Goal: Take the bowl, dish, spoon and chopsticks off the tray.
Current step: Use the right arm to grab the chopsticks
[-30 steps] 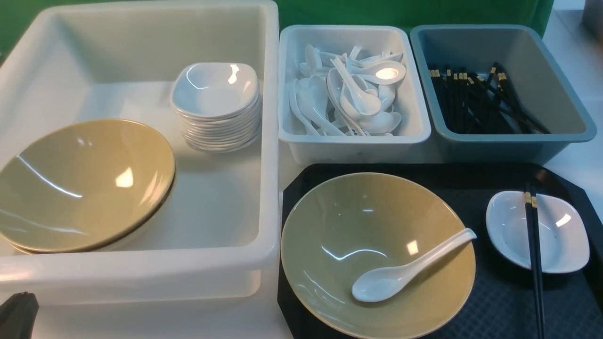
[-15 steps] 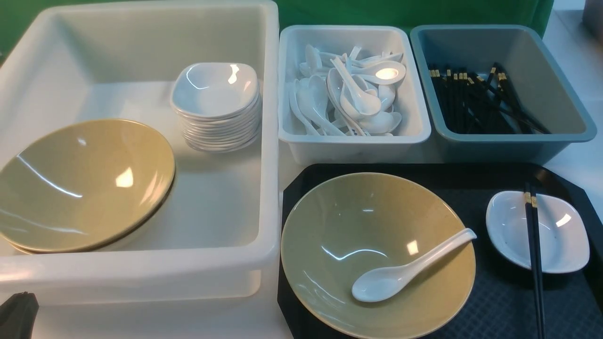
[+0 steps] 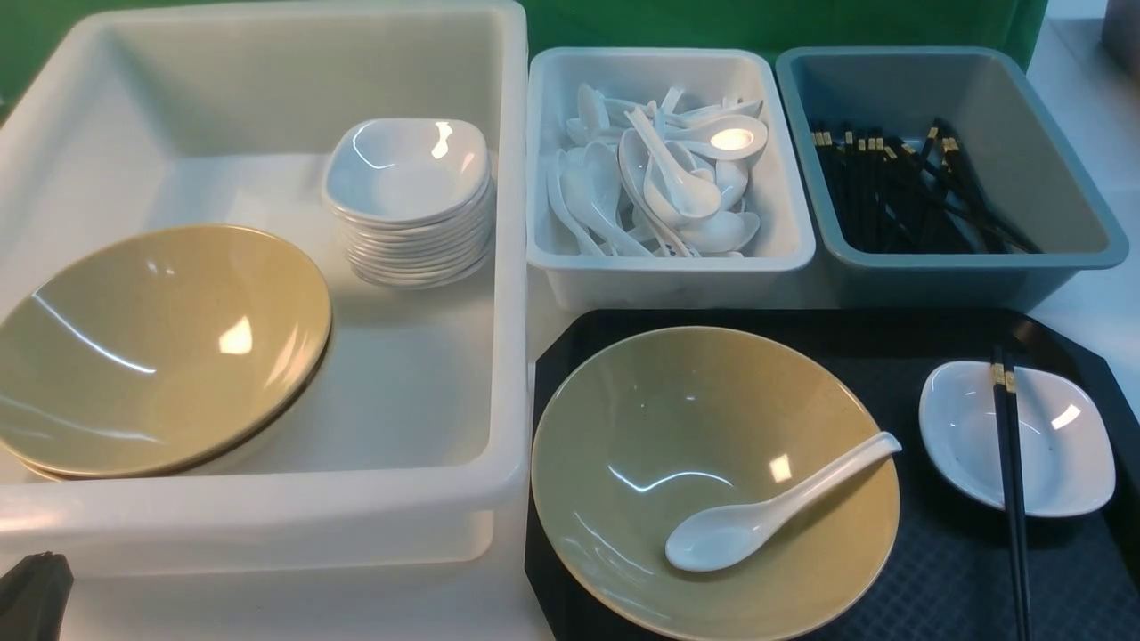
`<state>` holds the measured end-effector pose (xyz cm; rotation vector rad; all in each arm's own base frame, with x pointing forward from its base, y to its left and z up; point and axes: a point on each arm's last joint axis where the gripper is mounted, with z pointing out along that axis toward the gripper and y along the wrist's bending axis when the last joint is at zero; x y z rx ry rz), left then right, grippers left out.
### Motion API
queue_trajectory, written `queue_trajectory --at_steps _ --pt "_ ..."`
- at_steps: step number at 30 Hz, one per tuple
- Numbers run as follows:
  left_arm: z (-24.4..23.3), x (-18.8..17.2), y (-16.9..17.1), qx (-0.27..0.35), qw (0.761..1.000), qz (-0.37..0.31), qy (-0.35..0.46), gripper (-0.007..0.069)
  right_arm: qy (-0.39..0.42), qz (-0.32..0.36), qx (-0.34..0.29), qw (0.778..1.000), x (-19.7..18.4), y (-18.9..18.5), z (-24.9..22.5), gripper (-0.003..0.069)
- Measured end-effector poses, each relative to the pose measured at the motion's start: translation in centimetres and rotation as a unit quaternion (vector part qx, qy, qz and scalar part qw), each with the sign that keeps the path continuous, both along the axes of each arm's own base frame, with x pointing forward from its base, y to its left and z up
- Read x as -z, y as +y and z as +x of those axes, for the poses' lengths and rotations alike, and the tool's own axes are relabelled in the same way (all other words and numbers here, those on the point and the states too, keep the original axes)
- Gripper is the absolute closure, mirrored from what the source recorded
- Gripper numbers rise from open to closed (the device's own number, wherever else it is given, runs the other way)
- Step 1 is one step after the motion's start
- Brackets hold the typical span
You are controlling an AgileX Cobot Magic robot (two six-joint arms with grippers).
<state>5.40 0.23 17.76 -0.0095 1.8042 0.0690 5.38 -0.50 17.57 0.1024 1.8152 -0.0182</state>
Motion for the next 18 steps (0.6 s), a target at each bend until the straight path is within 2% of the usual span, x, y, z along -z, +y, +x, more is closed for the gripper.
queue_trajectory --at_steps 15,18 --pt "0.0 -0.03 0.07 -0.001 1.0 0.013 -0.001 0.0634 0.0 0.001 0.0 1.0 0.0 0.0 0.0 0.0421" --pt "0.01 -0.06 0.01 -0.004 1.0 -0.014 -0.004 0.0634 0.0 0.001 0.0 1.0 0.0 0.0 0.0 0.0421"
